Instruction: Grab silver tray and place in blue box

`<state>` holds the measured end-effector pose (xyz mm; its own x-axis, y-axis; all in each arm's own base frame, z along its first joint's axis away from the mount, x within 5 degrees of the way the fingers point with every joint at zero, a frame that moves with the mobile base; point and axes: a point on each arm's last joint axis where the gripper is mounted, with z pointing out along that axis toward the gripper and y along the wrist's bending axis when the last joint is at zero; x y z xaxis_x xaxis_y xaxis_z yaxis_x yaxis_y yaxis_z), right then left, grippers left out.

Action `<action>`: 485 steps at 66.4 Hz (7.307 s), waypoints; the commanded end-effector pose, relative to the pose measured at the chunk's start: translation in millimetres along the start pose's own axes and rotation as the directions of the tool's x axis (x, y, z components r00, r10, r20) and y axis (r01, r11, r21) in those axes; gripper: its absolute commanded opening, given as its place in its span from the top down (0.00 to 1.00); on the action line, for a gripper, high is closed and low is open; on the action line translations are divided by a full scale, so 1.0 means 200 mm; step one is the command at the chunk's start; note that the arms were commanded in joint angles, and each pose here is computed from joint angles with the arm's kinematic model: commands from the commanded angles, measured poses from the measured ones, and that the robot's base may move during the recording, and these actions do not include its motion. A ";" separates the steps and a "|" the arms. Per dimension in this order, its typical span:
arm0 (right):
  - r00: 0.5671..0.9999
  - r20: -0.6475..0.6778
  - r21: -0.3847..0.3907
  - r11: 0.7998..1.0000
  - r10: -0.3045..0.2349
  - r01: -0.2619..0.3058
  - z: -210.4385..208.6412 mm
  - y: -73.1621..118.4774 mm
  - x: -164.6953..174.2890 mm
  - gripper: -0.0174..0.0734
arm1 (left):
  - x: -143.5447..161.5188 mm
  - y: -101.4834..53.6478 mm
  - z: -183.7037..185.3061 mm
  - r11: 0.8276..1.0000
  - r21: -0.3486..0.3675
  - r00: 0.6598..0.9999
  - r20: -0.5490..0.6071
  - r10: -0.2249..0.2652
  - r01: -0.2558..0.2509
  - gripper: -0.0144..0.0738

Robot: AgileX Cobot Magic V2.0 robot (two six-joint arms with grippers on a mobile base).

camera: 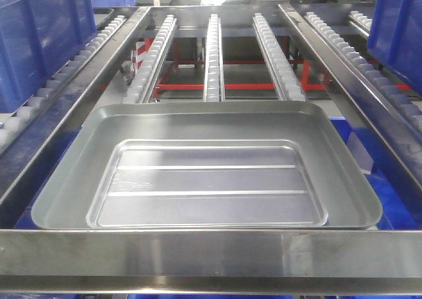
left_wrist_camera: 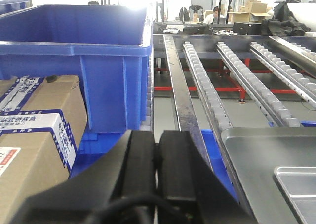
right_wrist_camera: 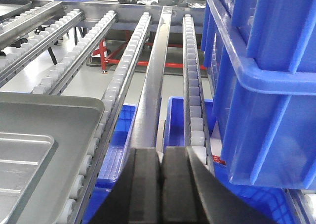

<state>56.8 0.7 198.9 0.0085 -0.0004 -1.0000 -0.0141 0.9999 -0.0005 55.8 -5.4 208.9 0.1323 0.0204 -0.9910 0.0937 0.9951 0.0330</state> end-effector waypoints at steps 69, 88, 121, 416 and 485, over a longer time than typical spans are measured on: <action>0.988 0.154 -0.005 1.000 -0.014 0.015 -0.01 0.00 -0.09 0.75 | -0.05 0.00 -0.01 1.000 -0.009 0.987 0.158 -0.007 0.009 0.85; 0.999 -0.046 0.000 1.000 -0.014 0.014 0.00 0.00 -0.27 0.75 | -0.22 0.00 0.02 1.000 0.005 0.999 0.032 -0.008 0.008 0.85; 0.635 -0.768 0.019 0.994 0.081 -0.104 0.42 0.03 -0.37 0.75 | -0.40 -0.04 0.41 0.979 0.017 0.797 -0.583 -0.155 0.203 0.85; 0.464 -0.886 -0.040 0.993 0.015 -0.108 1.21 0.79 -0.08 0.37 | 0.10 -0.85 1.16 0.977 -0.003 0.347 -0.934 -0.078 0.213 0.60; 0.448 -0.894 -0.039 0.994 0.010 -0.101 1.22 0.80 -0.04 0.37 | 0.13 -0.85 1.16 0.980 -0.006 0.327 -0.942 -0.072 0.198 0.60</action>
<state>293.2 161.1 186.9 -0.9257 -0.0052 -0.3782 -0.0318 0.9974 0.0642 271.2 -192.5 186.2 -0.9222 0.0428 -0.3843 0.0961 0.9881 -0.1204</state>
